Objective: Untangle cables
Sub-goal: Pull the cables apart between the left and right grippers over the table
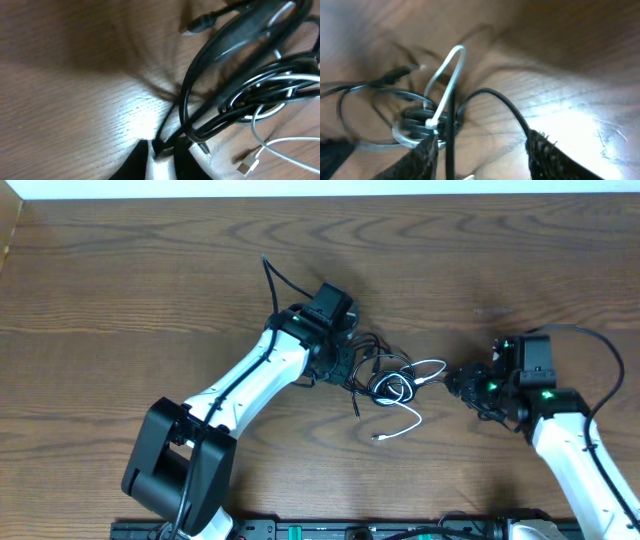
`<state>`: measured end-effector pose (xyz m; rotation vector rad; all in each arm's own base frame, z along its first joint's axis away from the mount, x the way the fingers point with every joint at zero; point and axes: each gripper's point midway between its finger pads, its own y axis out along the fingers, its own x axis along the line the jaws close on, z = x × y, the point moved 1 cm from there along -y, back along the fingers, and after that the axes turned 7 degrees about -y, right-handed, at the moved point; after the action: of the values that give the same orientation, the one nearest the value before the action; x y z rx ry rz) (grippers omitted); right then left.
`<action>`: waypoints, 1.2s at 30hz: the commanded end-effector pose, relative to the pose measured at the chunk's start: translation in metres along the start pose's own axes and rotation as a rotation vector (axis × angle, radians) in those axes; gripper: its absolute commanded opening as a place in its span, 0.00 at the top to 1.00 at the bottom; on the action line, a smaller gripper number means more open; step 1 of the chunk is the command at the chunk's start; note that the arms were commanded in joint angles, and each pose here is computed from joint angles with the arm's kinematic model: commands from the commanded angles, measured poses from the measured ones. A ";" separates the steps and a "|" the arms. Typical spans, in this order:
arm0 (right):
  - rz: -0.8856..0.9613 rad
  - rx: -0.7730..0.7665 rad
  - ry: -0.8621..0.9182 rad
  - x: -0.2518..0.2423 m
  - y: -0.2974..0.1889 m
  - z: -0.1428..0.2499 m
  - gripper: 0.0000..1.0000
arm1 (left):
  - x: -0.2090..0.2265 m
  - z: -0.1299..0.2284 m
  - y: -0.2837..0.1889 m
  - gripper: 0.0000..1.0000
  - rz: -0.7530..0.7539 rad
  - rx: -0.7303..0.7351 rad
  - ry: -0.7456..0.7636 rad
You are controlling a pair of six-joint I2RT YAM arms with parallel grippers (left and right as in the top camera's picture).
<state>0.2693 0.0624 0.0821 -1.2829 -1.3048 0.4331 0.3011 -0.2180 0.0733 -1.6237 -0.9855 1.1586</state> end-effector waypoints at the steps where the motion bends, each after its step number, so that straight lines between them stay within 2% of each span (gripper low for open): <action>1: -0.043 -0.033 -0.158 0.027 -0.026 -0.023 0.38 | 0.007 -0.013 -0.006 0.46 0.017 -0.021 -0.037; 2: -0.040 -0.029 -0.182 0.029 -0.031 -0.024 0.34 | 0.007 -0.015 -0.009 0.39 0.035 -0.024 -0.045; 5: -0.060 -0.001 -0.282 0.040 -0.043 -0.022 0.20 | 0.003 -0.024 -0.020 0.29 0.116 -0.039 -0.069; 7: -0.111 0.021 -0.347 0.049 -0.044 -0.016 0.10 | -0.001 -0.030 -0.026 0.27 0.164 -0.049 -0.061; 11: -0.142 0.031 -0.381 0.055 -0.044 -0.013 0.05 | -0.017 -0.037 -0.031 0.26 0.258 -0.083 0.042; 14: -0.148 0.016 -0.386 0.056 -0.043 -0.016 0.08 | -0.020 -0.048 -0.029 0.26 0.239 -0.134 0.079; 21: -0.155 -0.003 -0.394 0.056 -0.038 -0.018 0.36 | -0.013 -0.072 -0.009 0.26 0.155 -0.222 0.107; 36: -0.160 -0.015 -0.400 0.055 -0.035 -0.019 0.36 | 0.009 -0.079 0.062 0.26 0.079 -0.183 0.131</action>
<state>0.2901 0.0865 0.1440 -1.1439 -1.7208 0.5797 0.3804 -0.2434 0.0363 -1.8816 -0.9742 1.0629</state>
